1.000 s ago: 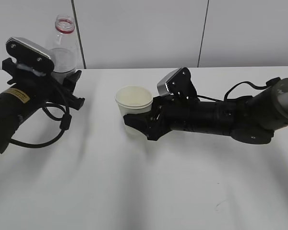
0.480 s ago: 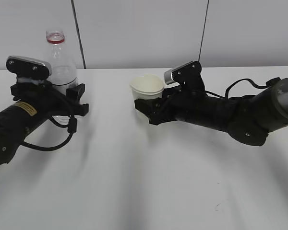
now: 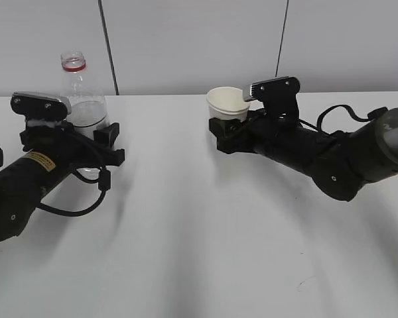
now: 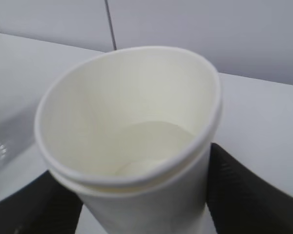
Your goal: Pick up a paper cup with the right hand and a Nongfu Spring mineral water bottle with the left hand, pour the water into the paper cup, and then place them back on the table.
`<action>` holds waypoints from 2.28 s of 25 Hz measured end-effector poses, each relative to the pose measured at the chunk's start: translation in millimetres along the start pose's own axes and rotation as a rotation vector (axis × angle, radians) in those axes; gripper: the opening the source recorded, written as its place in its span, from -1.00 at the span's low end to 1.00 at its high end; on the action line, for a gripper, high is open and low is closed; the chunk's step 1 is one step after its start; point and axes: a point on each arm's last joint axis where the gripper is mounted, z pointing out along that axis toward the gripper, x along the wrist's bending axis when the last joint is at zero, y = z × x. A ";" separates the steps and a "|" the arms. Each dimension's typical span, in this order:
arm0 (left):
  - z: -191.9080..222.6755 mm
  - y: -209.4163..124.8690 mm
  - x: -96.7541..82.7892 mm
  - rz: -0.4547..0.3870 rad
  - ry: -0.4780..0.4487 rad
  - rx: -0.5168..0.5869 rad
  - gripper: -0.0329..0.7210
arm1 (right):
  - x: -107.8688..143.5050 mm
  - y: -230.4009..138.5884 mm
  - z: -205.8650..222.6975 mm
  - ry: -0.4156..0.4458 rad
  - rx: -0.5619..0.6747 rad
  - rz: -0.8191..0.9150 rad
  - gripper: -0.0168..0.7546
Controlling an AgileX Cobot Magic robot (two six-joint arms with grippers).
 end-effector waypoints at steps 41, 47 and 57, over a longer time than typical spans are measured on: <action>10.0 -1.7 0.0 -0.002 0.000 -0.021 0.20 | -17.4 -53.8 14.3 -0.129 0.008 0.069 0.40; 12.5 -13.0 -0.2 -0.004 0.000 -0.013 0.19 | -17.4 -53.8 14.3 -0.129 0.008 0.069 0.40; 12.5 -13.1 -0.2 -0.004 0.000 -0.013 0.19 | -17.4 -53.8 14.3 -0.129 0.008 0.069 0.41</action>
